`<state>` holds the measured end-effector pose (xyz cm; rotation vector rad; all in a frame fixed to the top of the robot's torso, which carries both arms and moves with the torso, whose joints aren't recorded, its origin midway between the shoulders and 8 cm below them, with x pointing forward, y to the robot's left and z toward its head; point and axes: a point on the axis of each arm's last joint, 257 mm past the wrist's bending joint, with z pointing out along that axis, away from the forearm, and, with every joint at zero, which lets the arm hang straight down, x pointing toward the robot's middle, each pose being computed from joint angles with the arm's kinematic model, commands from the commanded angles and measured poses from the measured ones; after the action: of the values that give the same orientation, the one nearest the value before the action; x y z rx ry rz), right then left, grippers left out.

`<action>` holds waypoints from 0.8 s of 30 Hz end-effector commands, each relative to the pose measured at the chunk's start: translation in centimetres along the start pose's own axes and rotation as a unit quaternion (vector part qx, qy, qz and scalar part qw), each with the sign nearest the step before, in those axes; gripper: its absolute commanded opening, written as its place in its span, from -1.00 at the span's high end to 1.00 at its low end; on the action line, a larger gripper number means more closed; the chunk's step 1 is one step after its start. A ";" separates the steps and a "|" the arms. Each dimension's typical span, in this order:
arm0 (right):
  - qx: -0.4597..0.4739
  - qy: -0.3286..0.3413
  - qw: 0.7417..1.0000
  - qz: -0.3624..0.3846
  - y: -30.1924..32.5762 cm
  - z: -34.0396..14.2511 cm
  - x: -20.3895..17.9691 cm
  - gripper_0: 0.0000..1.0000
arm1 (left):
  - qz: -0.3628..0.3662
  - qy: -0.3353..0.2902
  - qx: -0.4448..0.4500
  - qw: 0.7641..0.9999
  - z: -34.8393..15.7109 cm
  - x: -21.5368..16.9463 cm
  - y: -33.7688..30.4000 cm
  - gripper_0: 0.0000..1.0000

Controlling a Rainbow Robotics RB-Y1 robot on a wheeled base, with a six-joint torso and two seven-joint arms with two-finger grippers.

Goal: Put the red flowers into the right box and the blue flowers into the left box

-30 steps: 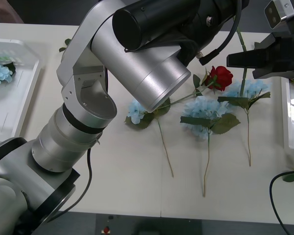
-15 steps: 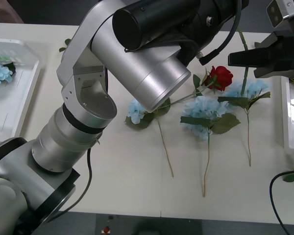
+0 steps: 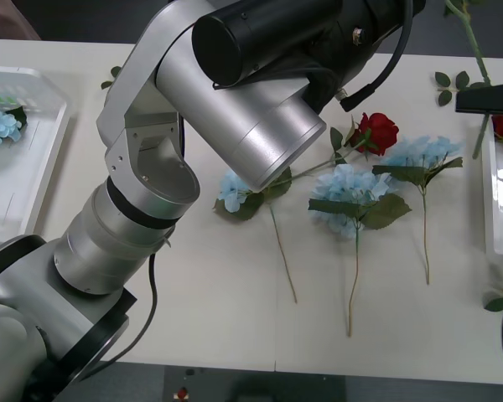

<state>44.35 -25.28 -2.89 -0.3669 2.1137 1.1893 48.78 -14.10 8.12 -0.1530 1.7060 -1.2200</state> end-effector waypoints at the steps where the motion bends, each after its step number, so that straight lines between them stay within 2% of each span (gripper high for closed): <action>1: 0.102 -0.022 0.994 0.022 -4.3 -4.4 -0.1 1.00 | 0.017 -0.012 0.010 1.000 -2.1 -2.1 -0.8 -1.00; 8: 0.233 -0.043 0.968 0.082 -12.1 -11.2 0.8 1.00 | 0.036 0.026 0.009 0.999 -6.3 -2.1 1.9 -1.00; 15: 0.361 -0.062 0.918 0.154 -20.6 -18.9 2.5 1.00 | 0.099 0.084 -0.010 0.992 -10.7 -0.3 6.9 -1.00; 20: 0.438 -0.080 0.878 0.174 -24.9 -23.1 3.3 1.00 | 0.172 0.127 -0.063 0.975 -13.2 1.2 12.2 -1.00; 24: 0.478 -0.086 0.857 0.174 -26.9 -25.0 3.9 1.00 | 0.210 0.149 -0.099 0.961 -14.7 1.1 15.4 -1.00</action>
<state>44.92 -58.62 -16.47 0.5343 2.4079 0.2504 43.76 1.11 -5.63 0.2343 2.0213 -0.8181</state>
